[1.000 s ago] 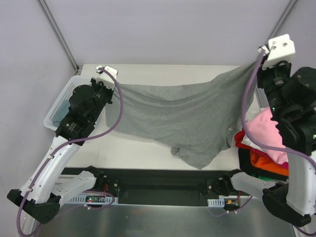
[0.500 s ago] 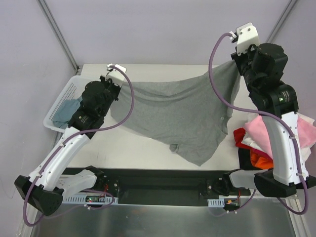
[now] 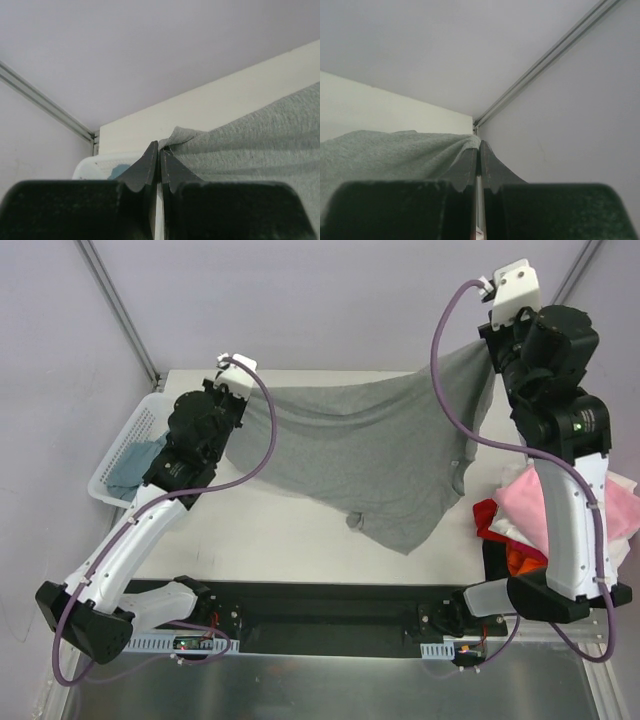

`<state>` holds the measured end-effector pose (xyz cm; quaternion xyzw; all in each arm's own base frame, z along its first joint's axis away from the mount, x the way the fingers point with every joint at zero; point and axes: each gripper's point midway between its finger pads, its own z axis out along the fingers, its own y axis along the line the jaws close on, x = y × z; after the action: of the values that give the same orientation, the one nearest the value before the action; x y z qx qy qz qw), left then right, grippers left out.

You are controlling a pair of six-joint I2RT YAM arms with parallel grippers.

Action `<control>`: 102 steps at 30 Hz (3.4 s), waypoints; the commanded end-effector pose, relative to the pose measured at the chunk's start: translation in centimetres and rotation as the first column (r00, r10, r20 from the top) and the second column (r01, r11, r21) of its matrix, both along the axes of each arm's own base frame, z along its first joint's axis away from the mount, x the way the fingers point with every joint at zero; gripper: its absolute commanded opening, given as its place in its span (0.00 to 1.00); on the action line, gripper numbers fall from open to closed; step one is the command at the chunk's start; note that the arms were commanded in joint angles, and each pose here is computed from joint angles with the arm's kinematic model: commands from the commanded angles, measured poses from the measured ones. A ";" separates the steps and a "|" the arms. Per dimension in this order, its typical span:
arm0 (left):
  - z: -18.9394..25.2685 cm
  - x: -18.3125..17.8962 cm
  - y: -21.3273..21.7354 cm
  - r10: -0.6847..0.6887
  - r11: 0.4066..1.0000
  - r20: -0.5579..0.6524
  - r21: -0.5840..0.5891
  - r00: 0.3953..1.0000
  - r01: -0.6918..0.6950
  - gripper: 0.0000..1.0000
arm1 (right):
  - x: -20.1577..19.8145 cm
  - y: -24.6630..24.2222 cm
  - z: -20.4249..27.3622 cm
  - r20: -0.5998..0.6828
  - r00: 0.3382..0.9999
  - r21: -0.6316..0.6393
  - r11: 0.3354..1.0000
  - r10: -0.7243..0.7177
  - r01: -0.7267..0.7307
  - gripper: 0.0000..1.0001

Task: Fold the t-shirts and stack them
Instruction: Flatten out the tshirt

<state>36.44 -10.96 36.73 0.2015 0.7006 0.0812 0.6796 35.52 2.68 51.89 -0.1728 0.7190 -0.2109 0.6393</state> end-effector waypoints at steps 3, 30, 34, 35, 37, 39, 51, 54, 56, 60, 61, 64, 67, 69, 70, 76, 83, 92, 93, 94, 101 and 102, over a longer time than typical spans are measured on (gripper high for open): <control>11.3 -2.1 2.1 0.080 0.990 0.234 -0.130 0.969 -0.050 0.00 | -4.1 -1.7 7.4 0.246 0.969 0.064 0.998 -0.019 0.004 0.01; 17.0 -10.0 6.6 0.121 0.979 0.376 -0.201 0.919 -0.046 0.00 | -19.4 -4.1 19.9 0.664 0.740 0.022 0.987 0.103 -0.156 0.01; 17.8 -11.8 7.2 0.111 0.973 0.408 -0.231 0.906 -0.015 0.00 | -22.5 -4.2 20.3 0.694 0.707 0.070 0.964 0.138 -0.257 0.01; 17.9 -12.6 7.4 0.109 0.970 0.420 -0.242 0.901 -0.005 0.00 | -23.4 -4.4 20.4 0.702 0.698 0.079 0.959 0.140 -0.271 0.01; 17.5 -13.4 7.5 0.087 0.971 0.418 -0.238 0.904 0.016 0.00 | -24.3 -4.6 20.3 0.704 0.696 0.080 0.957 0.143 -0.278 0.01; 17.1 -13.7 7.4 0.077 0.972 0.416 -0.235 0.906 0.025 0.00 | -25.0 -4.8 20.2 0.709 0.691 0.085 0.955 0.143 -0.285 0.01; 14.0 -14.1 6.2 -0.012 0.977 0.382 -0.193 0.924 0.092 0.00 | -22.9 -3.9 18.0 0.642 0.750 0.086 0.957 0.160 -0.278 0.01; 13.4 -13.7 6.2 -0.004 0.981 0.370 -0.178 0.929 0.075 0.00 | -21.6 -3.7 17.2 0.615 0.774 0.084 0.963 0.153 -0.257 0.01; 12.9 -13.0 6.1 0.001 0.985 0.354 -0.163 0.935 0.060 0.00 | -20.7 -3.5 16.7 0.600 0.786 0.081 0.967 0.147 -0.243 0.00; 11.8 -11.5 5.3 -0.004 0.989 0.330 -0.138 0.944 0.052 0.00 | -17.6 -3.0 14.4 0.535 0.835 0.075 0.977 0.131 -0.201 0.01; 11.3 -10.9 5.1 -0.005 0.991 0.319 -0.128 0.948 0.048 0.00 | -16.1 -2.4 12.9 0.493 0.859 0.065 0.979 0.136 -0.192 0.01; 9.4 -9.4 4.3 -0.014 0.994 0.276 -0.100 0.961 0.043 0.00 | -13.2 -1.5 10.0 0.425 0.895 0.050 0.983 0.139 -0.177 0.01; 8.3 -7.9 3.8 -0.005 0.996 0.269 -0.084 0.963 0.029 0.00 | -11.1 -1.0 8.1 0.380 0.916 0.039 0.987 0.127 -0.154 0.01; 7.1 -7.1 3.5 -0.002 0.998 0.250 -0.067 0.968 0.020 0.00 | -9.4 -0.7 6.7 0.350 0.930 0.026 0.991 0.112 -0.129 0.01; 6.6 -6.7 3.3 0.000 0.998 0.241 -0.062 0.970 0.016 0.00 | -8.9 -0.6 6.4 0.341 0.933 0.017 0.992 0.111 -0.124 0.00; 3.9 -4.9 2.5 -0.002 1.000 0.193 -0.029 0.981 0.008 0.00 | -6.3 -0.4 5.5 0.303 0.950 -0.007 0.997 0.080 -0.082 0.01; 1.8 -3.4 2.0 0.008 1.000 0.176 -0.014 0.984 -0.006 0.00 | -4.3 -0.7 4.8 0.266 0.963 -0.030 0.999 0.040 -0.033 0.01; -0.6 -1.5 1.6 0.028 0.999 0.158 0.013 0.987 -0.031 0.00 | -0.7 -0.7 1.1 0.153 0.988 -0.079 0.997 -0.014 0.026 0.01; -1.0 -1.1 1.5 0.030 0.999 0.150 0.020 0.988 -0.034 0.00 | -0.1 -0.7 0.5 0.134 0.991 -0.084 0.996 -0.022 0.033 0.01; -1.3 -1.0 1.5 0.033 0.999 0.148 0.025 0.988 -0.037 0.00 | 0.3 -0.6 0.0 0.119 0.993 -0.090 0.995 -0.024 0.035 0.01; -1.9 0.9 2.1 0.084 0.996 0.151 0.029 0.985 -0.090 0.00 | 3.3 -0.4 -2.5 0.046 0.997 -0.123 0.991 -0.054 0.059 0.01; -2.4 1.5 2.3 0.097 0.994 0.140 0.033 0.985 -0.103 0.00 | 3.5 -0.4 -2.2 0.050 0.997 -0.121 0.991 -0.059 0.064 0.01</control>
<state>36.52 -10.06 32.64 0.2112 0.6768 0.1178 0.6953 38.54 3.37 47.76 -0.2160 0.7058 -0.2587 0.6231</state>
